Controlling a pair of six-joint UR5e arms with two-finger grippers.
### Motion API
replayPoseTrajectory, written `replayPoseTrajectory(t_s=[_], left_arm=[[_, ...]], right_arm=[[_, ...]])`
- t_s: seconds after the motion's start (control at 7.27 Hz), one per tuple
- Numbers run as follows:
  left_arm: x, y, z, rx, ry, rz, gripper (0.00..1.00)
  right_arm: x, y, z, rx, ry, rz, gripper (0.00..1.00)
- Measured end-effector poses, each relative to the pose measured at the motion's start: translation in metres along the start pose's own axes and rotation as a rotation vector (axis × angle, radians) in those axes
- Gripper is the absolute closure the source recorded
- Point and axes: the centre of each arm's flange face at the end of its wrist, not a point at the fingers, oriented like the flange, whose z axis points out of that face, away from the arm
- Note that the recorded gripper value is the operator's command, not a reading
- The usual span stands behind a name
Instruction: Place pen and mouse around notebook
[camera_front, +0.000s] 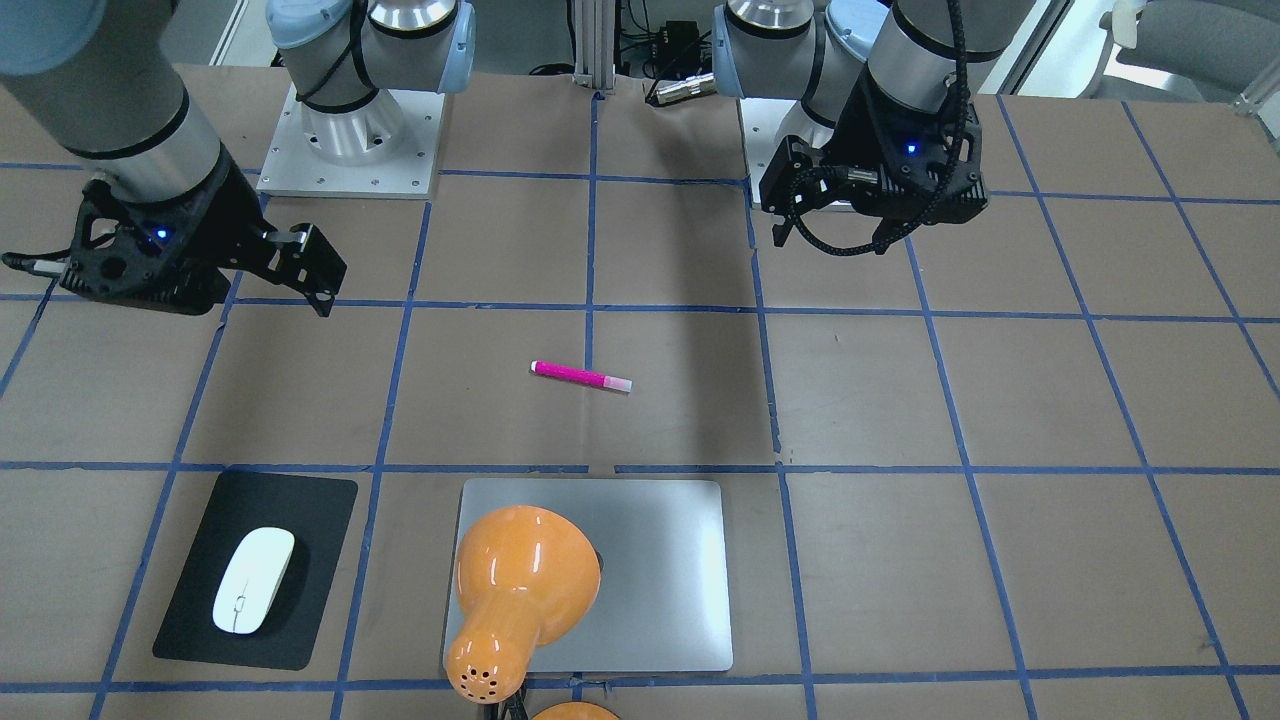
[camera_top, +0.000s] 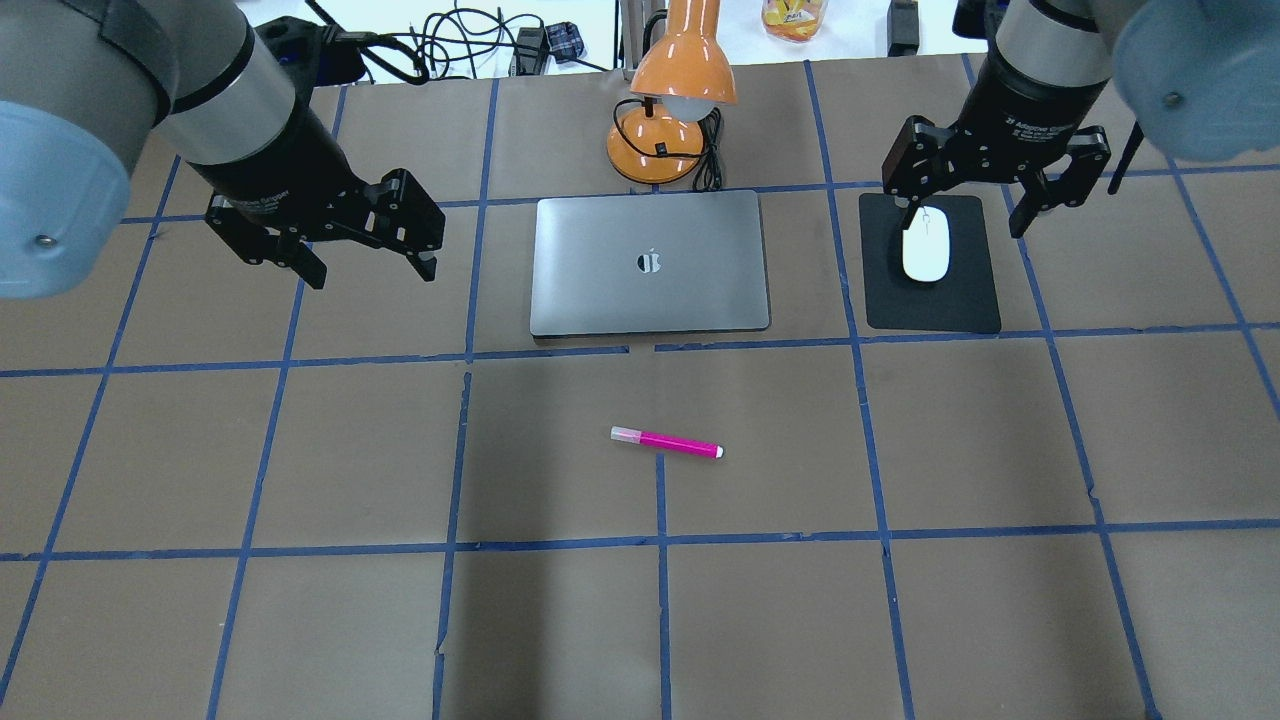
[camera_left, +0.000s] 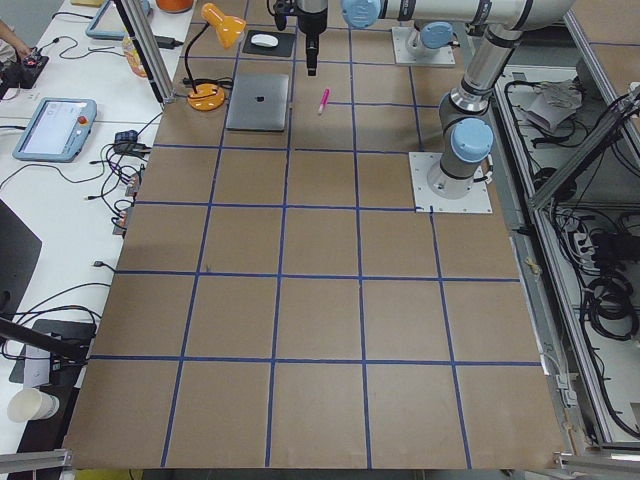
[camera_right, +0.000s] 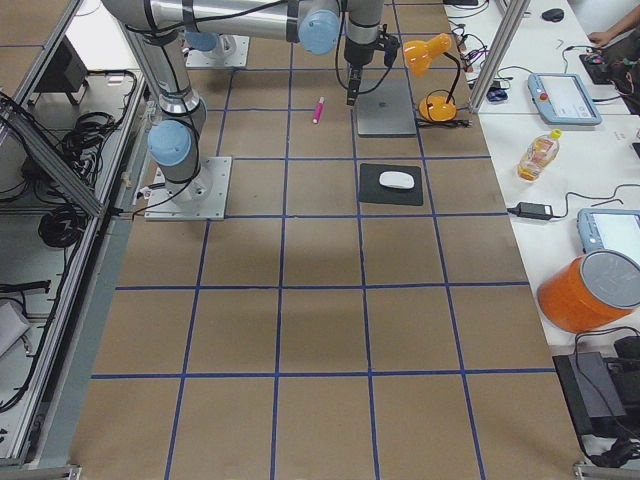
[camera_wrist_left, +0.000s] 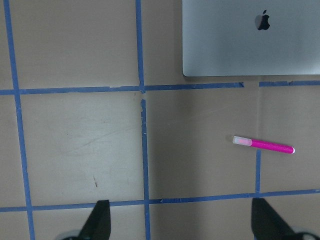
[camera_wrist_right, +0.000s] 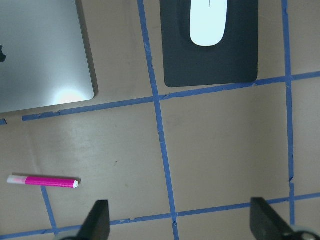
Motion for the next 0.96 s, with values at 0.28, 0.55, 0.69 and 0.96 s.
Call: replayPoseTrajectory(t_s=[0.28, 0.55, 0.69, 0.96], left_arm=[[0.000, 0.000, 0.000, 0.001, 0.001, -0.002, 0.00], [-0.008, -0.004, -0.006, 0.016, 0.001, -0.017, 0.00], [-0.016, -0.006, -0.008, 0.019, 0.000, -0.035, 0.00], [-0.023, -0.008, -0.009, 0.017, -0.002, -0.050, 0.00]], right_arm=[[0.002, 0.027, 0.006, -0.001, 0.000, -0.007, 0.00], [0.004, 0.033, 0.007, -0.001, -0.001, -0.009, 0.00], [0.004, 0.034, 0.008, -0.003, -0.001, -0.009, 0.00], [0.004, 0.034, 0.007, -0.003, 0.000, -0.009, 0.00]])
